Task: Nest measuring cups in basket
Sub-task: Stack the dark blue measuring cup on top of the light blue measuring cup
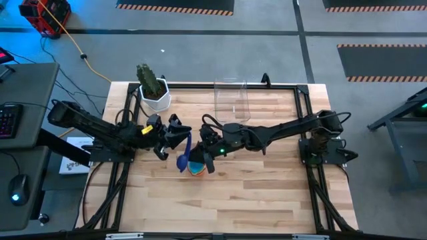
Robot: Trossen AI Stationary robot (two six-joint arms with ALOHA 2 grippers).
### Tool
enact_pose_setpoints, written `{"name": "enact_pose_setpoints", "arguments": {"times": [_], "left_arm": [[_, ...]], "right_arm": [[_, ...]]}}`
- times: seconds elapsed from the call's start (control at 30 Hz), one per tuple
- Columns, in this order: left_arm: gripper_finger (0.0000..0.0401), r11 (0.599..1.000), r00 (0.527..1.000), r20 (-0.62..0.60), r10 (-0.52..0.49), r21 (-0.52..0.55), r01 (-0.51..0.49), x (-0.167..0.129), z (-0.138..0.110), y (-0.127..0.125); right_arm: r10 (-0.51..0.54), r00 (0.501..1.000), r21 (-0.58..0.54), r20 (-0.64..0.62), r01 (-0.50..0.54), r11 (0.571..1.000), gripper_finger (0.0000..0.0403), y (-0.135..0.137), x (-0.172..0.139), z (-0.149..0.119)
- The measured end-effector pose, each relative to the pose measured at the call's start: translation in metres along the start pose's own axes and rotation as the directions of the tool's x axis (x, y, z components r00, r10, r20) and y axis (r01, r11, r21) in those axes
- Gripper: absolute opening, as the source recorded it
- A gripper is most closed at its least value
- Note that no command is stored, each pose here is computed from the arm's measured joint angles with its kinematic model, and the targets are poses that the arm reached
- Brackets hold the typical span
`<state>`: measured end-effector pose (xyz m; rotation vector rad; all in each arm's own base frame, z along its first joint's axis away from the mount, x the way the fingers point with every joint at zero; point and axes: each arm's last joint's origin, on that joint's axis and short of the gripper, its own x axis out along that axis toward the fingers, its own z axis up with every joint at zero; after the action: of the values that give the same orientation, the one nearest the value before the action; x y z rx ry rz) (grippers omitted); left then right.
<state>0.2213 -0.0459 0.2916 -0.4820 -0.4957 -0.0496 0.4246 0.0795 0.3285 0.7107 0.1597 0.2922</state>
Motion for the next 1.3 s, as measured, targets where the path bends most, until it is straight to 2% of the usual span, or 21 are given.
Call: {"name": "enact_pose_setpoints", "arguments": {"times": [0.2, 0.43, 0.67, 0.83, 1.0, 1.13, 1.3], "left_arm": [[0.0158, 0.998, 0.992, -0.118, 0.053, 0.028, -0.05, -0.005, 0.003, 0.006], [0.0168, 0.986, 0.961, -0.238, 0.138, 0.124, -0.111, -0.018, 0.011, 0.01], [0.0168, 0.953, 0.878, -0.391, 0.276, 0.231, -0.197, -0.03, 0.001, 0.021], [0.0168, 0.904, 0.83, -0.398, 0.392, 0.332, -0.268, -0.036, 0.0, 0.026], [0.0168, 0.865, 0.828, -0.348, 0.44, 0.412, -0.287, -0.04, 0.008, 0.026], [0.0168, 0.864, 0.846, -0.315, 0.43, 0.414, -0.285, -0.043, 0.017, 0.023], [0.0168, 0.869, 0.857, -0.299, 0.421, 0.405, -0.285, -0.045, 0.023, 0.021]], "right_arm": [[-0.091, 0.989, -0.014, -0.117, 0.09, 0.996, 0.0003, -0.007, -0.006, -0.006], [-0.247, 0.945, -0.06, -0.216, 0.239, 0.969, 0.0001, -0.017, -0.017, -0.01], [-0.409, 0.859, -0.034, -0.309, 0.42, 0.907, 0.0, -0.036, -0.022, -0.022], [-0.448, 0.819, 0.028, -0.358, 0.489, 0.872, 0.0, -0.043, -0.022, -0.03], [-0.412, 0.774, 0.146, -0.482, 0.534, 0.833, 0.0, -0.062, -0.009, -0.055], [-0.389, 0.749, 0.182, -0.536, 0.552, 0.813, 0.0, -0.069, -0.004, -0.067], [-0.372, 0.748, 0.241, -0.549, 0.568, 0.787, 0.0, -0.075, -0.006, -0.062]]}}
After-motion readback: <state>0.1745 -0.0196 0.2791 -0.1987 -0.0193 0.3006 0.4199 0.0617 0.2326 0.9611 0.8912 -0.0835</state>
